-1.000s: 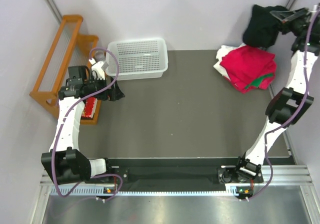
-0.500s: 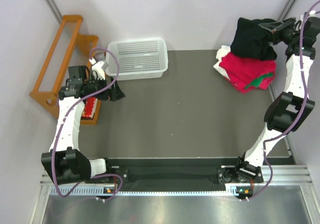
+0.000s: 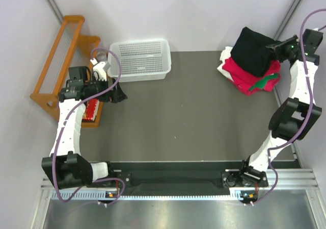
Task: Fold and stack the t-shirts
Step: Neatly place the folded tshirt to the corner
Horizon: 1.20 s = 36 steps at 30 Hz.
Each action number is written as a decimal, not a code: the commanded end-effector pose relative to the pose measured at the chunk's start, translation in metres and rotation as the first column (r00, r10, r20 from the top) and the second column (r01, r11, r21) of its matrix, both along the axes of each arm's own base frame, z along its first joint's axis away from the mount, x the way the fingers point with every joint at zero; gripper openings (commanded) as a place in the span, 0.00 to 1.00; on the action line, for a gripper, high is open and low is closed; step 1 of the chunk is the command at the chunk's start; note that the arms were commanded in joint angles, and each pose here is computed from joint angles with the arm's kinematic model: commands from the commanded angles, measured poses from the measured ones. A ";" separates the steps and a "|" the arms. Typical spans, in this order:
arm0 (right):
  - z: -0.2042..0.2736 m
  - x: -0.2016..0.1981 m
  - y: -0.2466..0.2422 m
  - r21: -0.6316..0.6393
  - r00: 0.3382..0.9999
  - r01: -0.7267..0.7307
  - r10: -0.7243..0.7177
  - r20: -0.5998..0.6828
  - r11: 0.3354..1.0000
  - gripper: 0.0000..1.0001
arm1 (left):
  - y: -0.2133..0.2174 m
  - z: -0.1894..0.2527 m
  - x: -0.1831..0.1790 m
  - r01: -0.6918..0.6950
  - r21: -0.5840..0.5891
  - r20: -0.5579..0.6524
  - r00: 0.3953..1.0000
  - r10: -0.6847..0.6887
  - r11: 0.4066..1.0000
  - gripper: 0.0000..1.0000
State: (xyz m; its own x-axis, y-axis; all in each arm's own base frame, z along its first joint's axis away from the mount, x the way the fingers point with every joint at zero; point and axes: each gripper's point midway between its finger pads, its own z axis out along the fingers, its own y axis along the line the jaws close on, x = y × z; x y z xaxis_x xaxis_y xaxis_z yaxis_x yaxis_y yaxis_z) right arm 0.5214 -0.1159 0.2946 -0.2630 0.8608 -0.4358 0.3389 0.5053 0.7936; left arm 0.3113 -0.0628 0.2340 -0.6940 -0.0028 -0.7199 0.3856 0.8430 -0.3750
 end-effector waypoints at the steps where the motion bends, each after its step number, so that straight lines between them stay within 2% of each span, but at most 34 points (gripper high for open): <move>1: -0.017 -0.015 -0.024 -0.137 0.988 0.112 -0.126 -0.094 0.984 0.00 | -0.002 0.030 0.001 0.030 0.012 0.095 0.995 -0.031 0.999 0.95; 2: -0.032 -0.014 -0.025 -0.132 0.984 0.109 -0.126 -0.124 0.985 0.00 | -0.001 0.032 0.001 0.031 0.016 0.099 0.995 -0.032 0.999 0.95; 3: -0.043 -0.015 -0.026 -0.132 0.980 0.112 -0.132 -0.149 0.985 0.05 | -0.001 0.032 0.000 0.027 0.015 0.094 0.995 -0.029 1.000 0.95; 5: -0.073 -0.016 -0.028 -0.132 0.968 0.108 -0.134 -0.211 0.985 0.19 | -0.002 0.035 -0.002 0.034 0.016 0.103 0.994 -0.035 0.999 0.95; 6: -0.082 -0.017 -0.030 -0.139 0.961 0.111 -0.141 -0.236 0.984 0.40 | -0.002 0.035 -0.003 0.033 0.014 0.101 0.994 -0.034 0.999 0.95; 9: -0.099 -0.016 -0.041 -0.180 0.942 0.126 -0.175 -0.288 0.976 0.69 | -0.001 0.036 -0.005 0.037 0.022 0.098 0.994 -0.039 0.999 0.95; 12: -0.084 -0.006 -0.053 -0.225 0.941 0.150 -0.209 -0.268 0.963 0.85 | -0.001 0.036 -0.008 0.039 0.033 0.098 0.994 -0.042 0.999 0.95; 14: -0.060 0.007 -0.058 -0.238 0.955 0.150 -0.203 -0.215 0.960 0.89 | -0.001 0.034 -0.010 0.042 0.039 0.097 0.994 -0.046 0.998 0.95; 15: -0.050 0.011 -0.056 -0.235 0.962 0.146 -0.193 -0.191 0.961 0.95 | -0.001 0.033 -0.011 0.044 0.038 0.094 0.994 -0.047 0.998 0.95; 17: -0.016 0.023 -0.056 -0.237 0.980 0.139 -0.168 -0.107 0.962 0.99 | -0.001 0.030 -0.012 0.048 0.039 0.090 0.995 -0.051 0.998 0.95; 18: 0.013 0.028 -0.056 -0.244 0.985 0.151 -0.166 -0.043 0.958 1.00 | -0.001 0.029 -0.013 0.049 0.040 0.086 0.995 -0.052 0.998 0.95; 20: 0.042 0.030 -0.050 -0.242 0.989 0.146 -0.146 0.020 0.959 1.00 | -0.002 0.025 -0.013 0.054 0.037 0.080 0.995 -0.057 0.998 0.95; 23: 0.093 0.023 -0.034 -0.234 0.986 0.132 -0.103 0.135 0.963 1.00 | -0.002 0.021 -0.012 0.056 0.032 0.071 0.996 -0.058 0.998 0.95; 26: 0.122 0.008 -0.016 -0.239 0.981 0.108 -0.064 0.183 0.965 1.00 | -0.003 0.018 -0.013 0.062 0.025 0.062 0.996 -0.064 0.998 0.95; 27: 0.117 0.006 -0.008 -0.231 0.984 0.084 -0.044 0.172 0.969 1.00 | -0.003 0.018 -0.013 0.062 0.026 0.064 0.996 -0.063 0.998 0.95; 29: 0.136 -0.006 0.015 -0.227 0.974 0.025 0.027 0.226 0.974 1.00 | -0.003 0.019 -0.014 0.063 0.027 0.067 0.996 -0.065 0.998 0.95; 35: 0.102 -0.014 0.104 -0.213 0.948 -0.246 0.281 0.150 0.945 1.00 | -0.002 0.021 -0.016 0.056 0.040 0.079 0.995 -0.059 0.998 0.95; 36: 0.079 -0.015 0.117 -0.179 0.943 -0.293 0.315 0.108 0.939 1.00 | 0.000 0.020 -0.016 0.049 0.045 0.076 0.996 -0.052 0.998 0.95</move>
